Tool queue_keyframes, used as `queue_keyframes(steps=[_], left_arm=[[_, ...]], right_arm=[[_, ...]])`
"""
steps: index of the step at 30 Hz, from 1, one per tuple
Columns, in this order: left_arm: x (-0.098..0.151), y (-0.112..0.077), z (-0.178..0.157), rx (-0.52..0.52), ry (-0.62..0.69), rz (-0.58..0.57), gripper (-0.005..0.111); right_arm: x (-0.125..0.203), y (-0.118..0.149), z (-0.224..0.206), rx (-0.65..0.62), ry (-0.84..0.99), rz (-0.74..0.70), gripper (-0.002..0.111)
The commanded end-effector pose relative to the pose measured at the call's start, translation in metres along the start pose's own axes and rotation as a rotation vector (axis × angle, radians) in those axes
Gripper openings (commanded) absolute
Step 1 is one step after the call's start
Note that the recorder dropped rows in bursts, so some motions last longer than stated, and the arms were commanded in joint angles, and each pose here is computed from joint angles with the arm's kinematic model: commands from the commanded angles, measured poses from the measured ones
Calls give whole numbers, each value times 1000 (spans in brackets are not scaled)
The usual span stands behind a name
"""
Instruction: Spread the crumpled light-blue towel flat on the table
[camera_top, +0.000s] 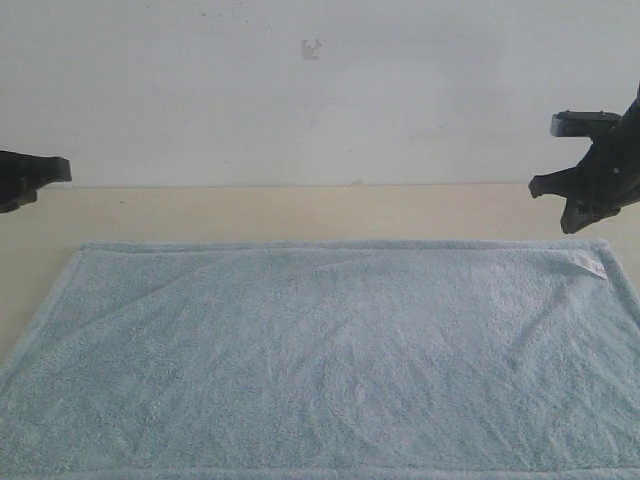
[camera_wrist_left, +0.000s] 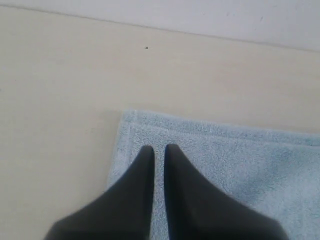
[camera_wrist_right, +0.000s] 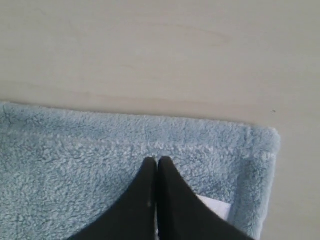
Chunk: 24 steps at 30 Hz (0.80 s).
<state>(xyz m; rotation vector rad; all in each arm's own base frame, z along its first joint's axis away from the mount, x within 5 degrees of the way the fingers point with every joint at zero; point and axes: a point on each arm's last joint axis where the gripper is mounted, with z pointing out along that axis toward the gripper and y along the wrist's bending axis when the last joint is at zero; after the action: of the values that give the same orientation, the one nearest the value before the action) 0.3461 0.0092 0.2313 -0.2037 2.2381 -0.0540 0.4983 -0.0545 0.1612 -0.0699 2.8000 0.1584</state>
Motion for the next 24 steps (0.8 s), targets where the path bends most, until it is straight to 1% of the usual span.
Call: queue_keyframes(steps=[1,4,5,7,13,17,18,22,24], left_arm=[[5,-9,50,4,93,98,8],[11,-8,76,-6,151,108,8],[13,-8,84,-8,173,128,7],[16,-8,98,-13,206,133,5],[16,-11,123,9,265,181,4],[13,-10,133,58,318,224,4],[12,-10,135,85,330,226,4],[0,-3,139,203,334,174,4],[-4,2,140,213,328,148,4]], right_arm=[[-2,4,-8,-32,-22,-11,0],[-2,4,-8,-37,-19,-15,0],[-2,5,-8,-42,-17,-24,0],[-2,5,-8,-44,-15,-23,0],[-2,5,-8,-50,-16,-41,0],[-2,5,-8,-51,-18,-45,0],[-2,5,-8,-51,-18,-45,0],[-2,5,-8,-51,-17,-44,0],[-2,5,-8,-51,-17,-44,0]])
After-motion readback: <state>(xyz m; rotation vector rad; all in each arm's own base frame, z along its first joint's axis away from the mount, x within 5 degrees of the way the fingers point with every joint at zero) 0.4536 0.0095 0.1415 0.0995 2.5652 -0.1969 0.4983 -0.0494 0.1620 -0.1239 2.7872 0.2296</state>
